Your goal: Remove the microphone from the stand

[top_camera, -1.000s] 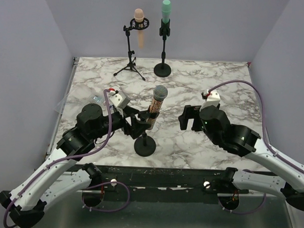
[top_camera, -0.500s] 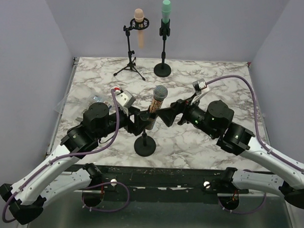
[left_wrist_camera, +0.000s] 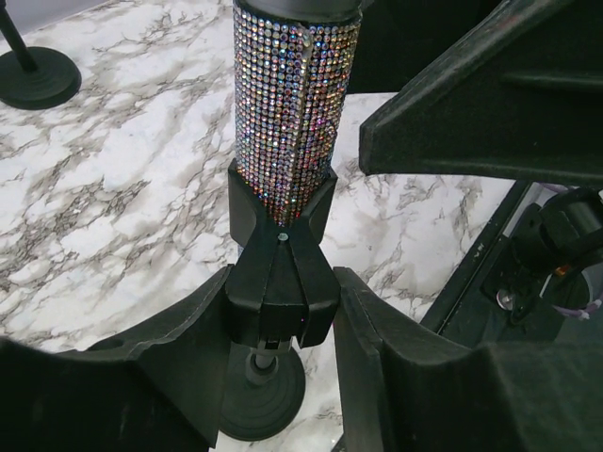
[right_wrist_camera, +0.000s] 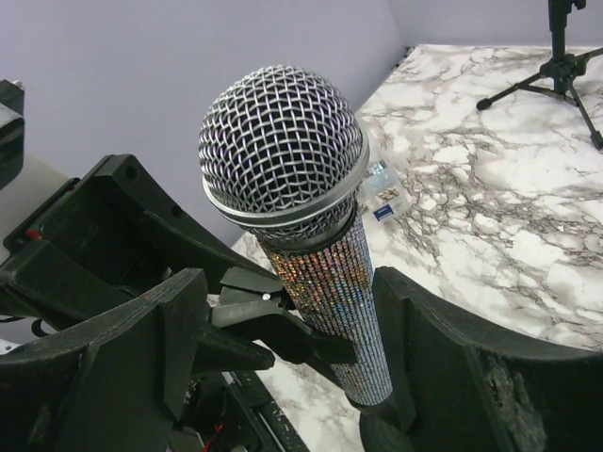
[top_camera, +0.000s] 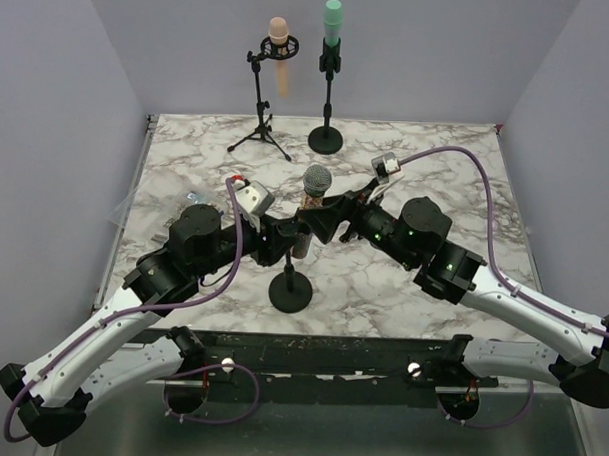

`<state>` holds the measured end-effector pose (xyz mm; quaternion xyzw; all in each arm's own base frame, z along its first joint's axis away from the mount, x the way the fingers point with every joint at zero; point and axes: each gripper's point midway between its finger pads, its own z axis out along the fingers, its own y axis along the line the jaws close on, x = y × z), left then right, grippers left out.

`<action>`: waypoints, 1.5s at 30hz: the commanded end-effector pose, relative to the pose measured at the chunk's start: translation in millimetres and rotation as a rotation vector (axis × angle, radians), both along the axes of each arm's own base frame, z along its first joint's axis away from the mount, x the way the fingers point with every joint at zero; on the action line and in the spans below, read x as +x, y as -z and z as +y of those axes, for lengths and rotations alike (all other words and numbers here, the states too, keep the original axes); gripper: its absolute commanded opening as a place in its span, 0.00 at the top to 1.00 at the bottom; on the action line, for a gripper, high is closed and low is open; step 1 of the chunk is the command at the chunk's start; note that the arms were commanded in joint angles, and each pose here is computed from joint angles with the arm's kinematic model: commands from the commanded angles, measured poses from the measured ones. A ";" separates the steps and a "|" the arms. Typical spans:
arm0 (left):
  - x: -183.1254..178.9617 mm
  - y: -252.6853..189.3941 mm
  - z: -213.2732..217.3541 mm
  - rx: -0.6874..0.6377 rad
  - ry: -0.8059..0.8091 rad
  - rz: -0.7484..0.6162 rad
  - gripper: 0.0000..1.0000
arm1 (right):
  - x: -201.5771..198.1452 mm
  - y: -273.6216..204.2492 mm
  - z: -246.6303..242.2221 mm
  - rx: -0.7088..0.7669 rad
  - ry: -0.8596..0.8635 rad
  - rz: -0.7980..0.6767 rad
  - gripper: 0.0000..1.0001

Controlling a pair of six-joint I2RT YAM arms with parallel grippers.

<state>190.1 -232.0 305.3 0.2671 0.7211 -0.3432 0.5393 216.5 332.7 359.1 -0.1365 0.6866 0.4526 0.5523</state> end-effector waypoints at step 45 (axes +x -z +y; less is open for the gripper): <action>2.2 -23.2 1.1 -0.014 -0.007 -0.048 1.00 | 29.1 19.1 18.7 -0.029 0.076 -0.042 0.99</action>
